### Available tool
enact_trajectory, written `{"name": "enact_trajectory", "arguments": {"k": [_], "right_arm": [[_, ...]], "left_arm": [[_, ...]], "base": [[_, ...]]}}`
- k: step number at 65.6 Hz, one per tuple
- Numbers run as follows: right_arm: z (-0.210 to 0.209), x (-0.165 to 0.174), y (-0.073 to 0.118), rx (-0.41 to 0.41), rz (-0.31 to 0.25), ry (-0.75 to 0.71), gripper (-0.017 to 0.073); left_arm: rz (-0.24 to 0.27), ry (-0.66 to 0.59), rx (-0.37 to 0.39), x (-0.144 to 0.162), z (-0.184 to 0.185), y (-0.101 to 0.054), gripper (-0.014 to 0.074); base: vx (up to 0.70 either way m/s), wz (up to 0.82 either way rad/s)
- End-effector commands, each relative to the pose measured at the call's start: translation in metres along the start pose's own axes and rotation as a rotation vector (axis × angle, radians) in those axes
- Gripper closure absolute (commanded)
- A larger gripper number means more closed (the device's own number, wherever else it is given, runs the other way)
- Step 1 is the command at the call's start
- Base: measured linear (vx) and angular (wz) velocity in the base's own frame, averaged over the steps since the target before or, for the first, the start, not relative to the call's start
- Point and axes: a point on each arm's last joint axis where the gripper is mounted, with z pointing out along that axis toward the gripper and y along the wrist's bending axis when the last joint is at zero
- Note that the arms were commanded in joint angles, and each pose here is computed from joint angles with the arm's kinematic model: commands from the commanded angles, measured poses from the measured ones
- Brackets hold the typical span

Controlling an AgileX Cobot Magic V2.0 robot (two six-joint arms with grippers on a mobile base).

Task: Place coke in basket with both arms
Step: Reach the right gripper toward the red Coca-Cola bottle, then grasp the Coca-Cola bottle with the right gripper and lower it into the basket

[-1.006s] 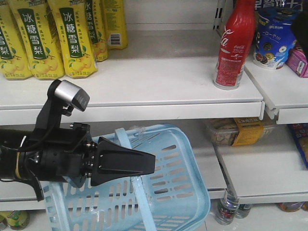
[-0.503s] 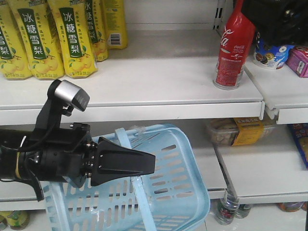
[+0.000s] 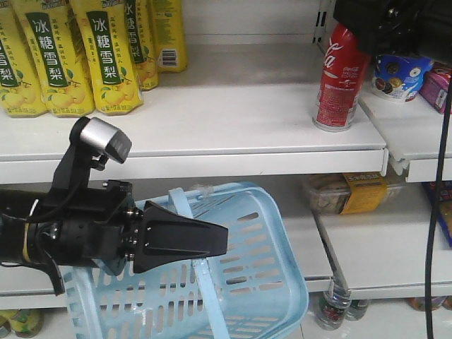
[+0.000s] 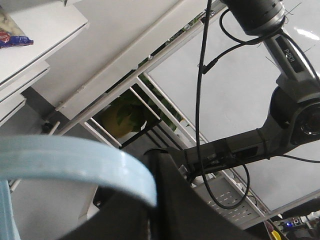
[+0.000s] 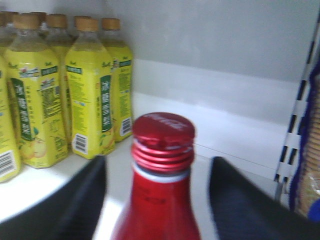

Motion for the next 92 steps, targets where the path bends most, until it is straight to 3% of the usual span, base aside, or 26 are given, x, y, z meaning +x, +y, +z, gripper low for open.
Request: {"name": "enact_trajectory", "arguments": {"k": [1,10,15,22,30,36,44,58,79,86,92], "right_arm": [[-0.008,-0.02,0.004,-0.008,-0.011,-0.07,0.0339],[-0.008,-0.02,0.006,-0.031,-0.013,-0.069,0.0575],[-0.011,-0.022,0.011,-0.074,-0.016,-0.07,0.0571],[-0.024,-0.03,0.026,-0.158,-0.093,-0.059,0.0566],[-0.052,-0.044,0.045,-0.187,-0.143,-0.022,0.0564],[-0.077,-0.057,0.064,-0.219,-0.131,-0.06,0.0564],[-0.109,-0.068,0.087,-0.265,-0.168,-0.111,0.0564],[-0.129,-0.049,0.108,-0.389,-0.092,-0.051,0.0564],[-0.116,0.015,0.11,-0.534,0.043,0.135,0.0564],[-0.111,0.026,0.109,-0.545,0.07,0.145,0.0564],[-0.103,0.027,0.116,-0.602,0.089,0.129,0.0564]], "left_arm": [[0.033,0.014,0.228,-0.002,-0.004,-0.032,0.06],[0.033,0.014,0.228,-0.002,-0.004,-0.032,0.06],[0.033,0.014,0.228,-0.002,-0.004,-0.032,0.06],[0.033,0.014,0.228,-0.002,-0.004,-0.032,0.06],[0.033,0.014,0.228,-0.002,-0.004,-0.032,0.06],[0.033,0.014,0.228,-0.002,-0.004,-0.032,0.06],[0.033,0.014,0.228,-0.002,-0.004,-0.032,0.06],[0.033,0.014,0.228,-0.002,-0.004,-0.032,0.06],[0.033,0.014,0.228,-0.002,-0.004,-0.032,0.06],[0.033,0.014,0.228,-0.002,-0.004,-0.032,0.06],[0.033,0.014,0.228,-0.002,-0.004,-0.032,0.06]], "base": [[0.0,0.0],[0.0,0.0],[0.0,0.0],[0.0,0.0],[0.0,0.0],[0.0,0.0],[0.0,0.0],[0.0,0.0],[0.0,0.0],[0.0,0.0],[0.0,0.0]]}}
